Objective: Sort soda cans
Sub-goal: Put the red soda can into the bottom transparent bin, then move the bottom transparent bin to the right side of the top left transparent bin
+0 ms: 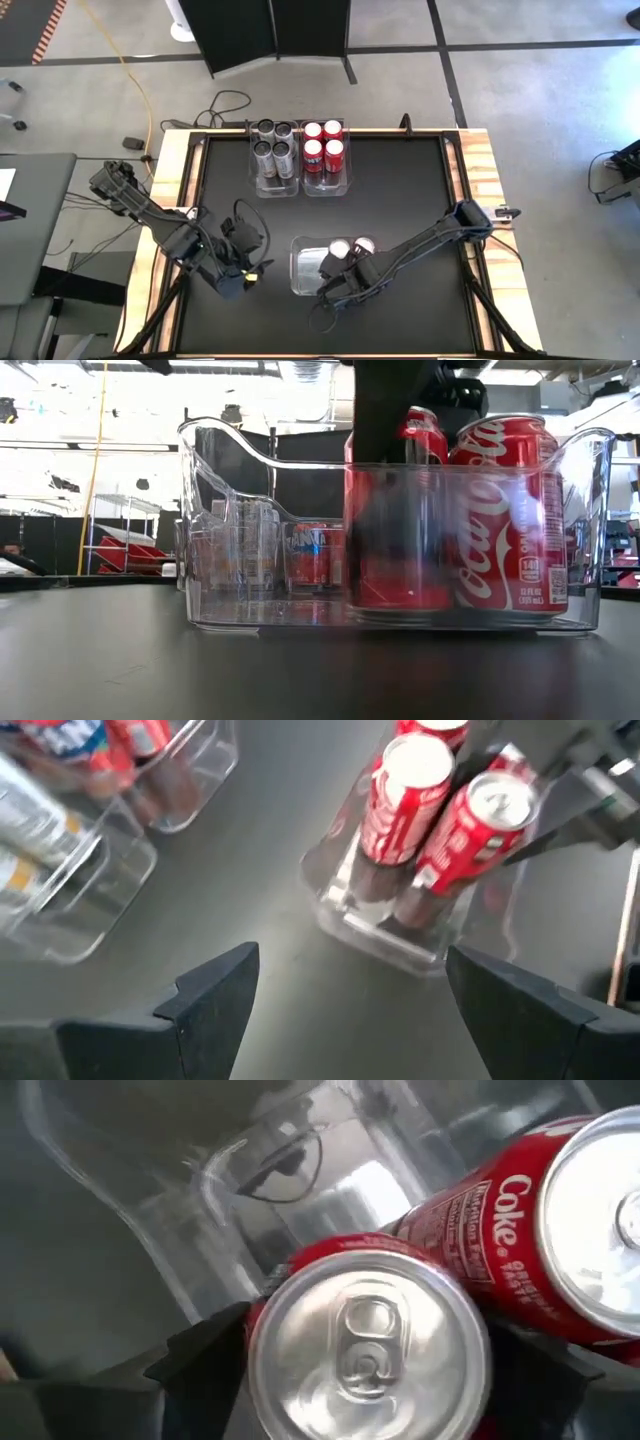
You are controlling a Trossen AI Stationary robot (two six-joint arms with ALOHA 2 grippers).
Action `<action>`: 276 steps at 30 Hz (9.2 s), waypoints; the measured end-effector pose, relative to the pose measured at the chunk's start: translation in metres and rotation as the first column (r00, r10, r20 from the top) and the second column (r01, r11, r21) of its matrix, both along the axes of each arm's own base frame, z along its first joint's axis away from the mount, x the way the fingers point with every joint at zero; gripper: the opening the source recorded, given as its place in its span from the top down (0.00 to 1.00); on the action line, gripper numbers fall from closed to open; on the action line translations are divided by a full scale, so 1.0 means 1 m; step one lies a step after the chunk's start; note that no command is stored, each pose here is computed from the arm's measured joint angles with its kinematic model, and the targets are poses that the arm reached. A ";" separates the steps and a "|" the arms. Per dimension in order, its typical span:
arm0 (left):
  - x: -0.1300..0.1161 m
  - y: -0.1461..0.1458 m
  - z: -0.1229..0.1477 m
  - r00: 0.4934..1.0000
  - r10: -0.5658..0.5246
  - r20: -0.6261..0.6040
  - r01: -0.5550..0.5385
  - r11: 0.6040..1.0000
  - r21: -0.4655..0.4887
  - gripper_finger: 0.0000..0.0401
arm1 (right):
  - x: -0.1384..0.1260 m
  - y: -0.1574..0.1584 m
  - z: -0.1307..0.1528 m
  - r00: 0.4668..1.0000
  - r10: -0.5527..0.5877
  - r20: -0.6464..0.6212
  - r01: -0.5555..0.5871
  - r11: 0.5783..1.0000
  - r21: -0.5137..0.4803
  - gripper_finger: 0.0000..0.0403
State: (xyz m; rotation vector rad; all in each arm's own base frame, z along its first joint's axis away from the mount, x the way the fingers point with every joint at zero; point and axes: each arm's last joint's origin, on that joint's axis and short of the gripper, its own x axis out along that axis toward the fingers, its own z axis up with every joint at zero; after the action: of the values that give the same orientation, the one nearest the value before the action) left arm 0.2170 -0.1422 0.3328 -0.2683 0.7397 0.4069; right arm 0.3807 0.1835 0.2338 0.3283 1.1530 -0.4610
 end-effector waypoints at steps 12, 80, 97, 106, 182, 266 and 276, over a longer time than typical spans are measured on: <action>-0.016 -0.004 -0.005 0.994 -0.026 -0.105 0.031 0.998 0.047 0.21 | -0.017 -0.006 0.051 0.982 -0.122 0.142 0.104 0.986 0.127 0.03; 0.032 0.018 0.000 0.936 -0.339 -0.094 0.348 0.930 0.120 1.00 | -0.325 0.007 -0.044 0.615 0.005 0.789 -0.158 0.980 0.117 1.00; 0.003 0.105 -0.123 0.878 -0.473 -0.076 0.470 0.881 -0.058 1.00 | -0.279 0.061 -0.087 0.623 -0.024 0.782 -0.179 0.969 0.172 1.00; 0.022 0.123 -0.145 0.875 -0.473 0.100 0.480 0.875 -0.065 1.00 | -0.222 0.043 -0.104 0.760 0.168 0.628 -0.282 0.956 0.085 1.00; 0.117 -0.011 -0.145 0.828 -0.369 0.423 0.446 0.889 -0.099 1.00 | -0.239 -0.053 -0.112 0.672 -0.075 0.737 -0.272 0.900 0.341 1.00; -0.012 0.051 -0.124 0.870 -0.350 0.348 0.385 0.922 -0.034 1.00 | -0.084 0.038 -0.034 0.652 -0.591 0.475 0.675 0.738 -0.010 1.00; -0.014 0.046 -0.128 0.797 -0.522 0.303 0.560 0.827 -0.050 1.00 | -0.129 0.076 0.041 0.702 -0.481 0.525 0.401 0.876 0.267 1.00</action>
State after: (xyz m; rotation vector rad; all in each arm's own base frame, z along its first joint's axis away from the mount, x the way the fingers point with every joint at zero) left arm 0.2028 -0.0960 0.2052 -0.2232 0.5342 -0.2336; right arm 0.2521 0.2598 0.2753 0.8201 0.4860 -0.6515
